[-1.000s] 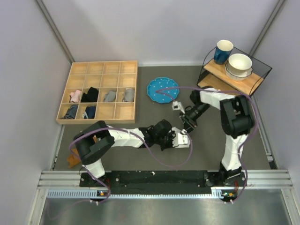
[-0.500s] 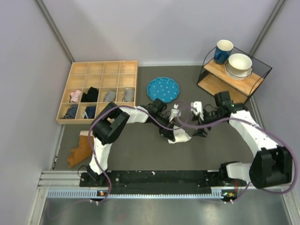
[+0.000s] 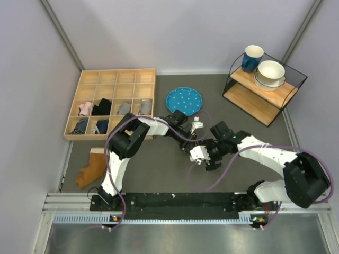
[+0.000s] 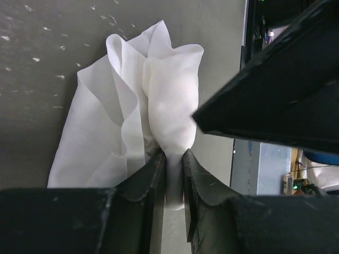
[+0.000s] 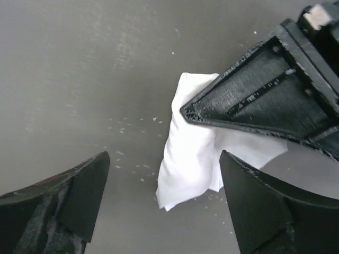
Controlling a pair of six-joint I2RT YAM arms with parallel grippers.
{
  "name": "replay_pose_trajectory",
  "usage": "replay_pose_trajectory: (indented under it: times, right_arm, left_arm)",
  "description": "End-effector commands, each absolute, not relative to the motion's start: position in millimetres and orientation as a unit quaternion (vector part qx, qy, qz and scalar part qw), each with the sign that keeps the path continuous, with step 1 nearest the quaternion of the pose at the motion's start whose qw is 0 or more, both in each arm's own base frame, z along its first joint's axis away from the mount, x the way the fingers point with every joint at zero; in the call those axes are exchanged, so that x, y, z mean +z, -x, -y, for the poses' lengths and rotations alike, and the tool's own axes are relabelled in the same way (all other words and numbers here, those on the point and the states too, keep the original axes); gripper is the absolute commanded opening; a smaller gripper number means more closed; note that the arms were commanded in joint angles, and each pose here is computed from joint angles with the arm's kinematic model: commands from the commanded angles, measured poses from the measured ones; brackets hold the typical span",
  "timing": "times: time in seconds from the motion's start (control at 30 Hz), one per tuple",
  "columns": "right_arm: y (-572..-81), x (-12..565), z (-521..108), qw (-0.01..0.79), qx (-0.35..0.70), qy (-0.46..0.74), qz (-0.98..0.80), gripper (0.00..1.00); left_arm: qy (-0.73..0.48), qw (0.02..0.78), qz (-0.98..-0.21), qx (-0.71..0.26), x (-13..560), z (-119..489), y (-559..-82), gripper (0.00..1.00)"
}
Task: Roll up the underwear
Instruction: Roll the underwear to the center of the board.
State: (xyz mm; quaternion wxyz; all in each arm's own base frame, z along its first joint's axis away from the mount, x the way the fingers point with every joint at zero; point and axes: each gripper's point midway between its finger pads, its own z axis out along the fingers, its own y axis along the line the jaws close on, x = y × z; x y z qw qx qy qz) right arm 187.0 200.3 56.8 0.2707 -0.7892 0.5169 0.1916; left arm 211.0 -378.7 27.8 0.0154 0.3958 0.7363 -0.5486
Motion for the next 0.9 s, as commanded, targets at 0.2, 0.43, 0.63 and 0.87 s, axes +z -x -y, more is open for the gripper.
replay_pose_trajectory:
  times: [0.2, 0.43, 0.63, 0.87]
  right_arm:
    - [-203, 17, -199, 0.210, 0.134, 0.793, -0.556, 0.41]
    - [-188, 24, -204, 0.174, 0.214, 0.756, -0.594, 0.18]
    - [-172, 38, -200, 0.106, 0.347, 0.690, -0.626, 0.17]
    - [-165, 36, -199, -0.007, 0.439, 0.592, -0.675, 0.17]
  left_arm:
    - [-0.353, 0.090, -0.771, -0.522, 26, 379, -241, 0.31]
    - [-0.365, 0.318, -0.720, -0.497, 105, 365, -264, 0.41]
    - [-0.399, 0.437, -0.660, -0.463, 126, 330, -243, 0.44]
    - [-0.442, 0.508, -0.590, -0.446, 130, 303, -203, 0.46]
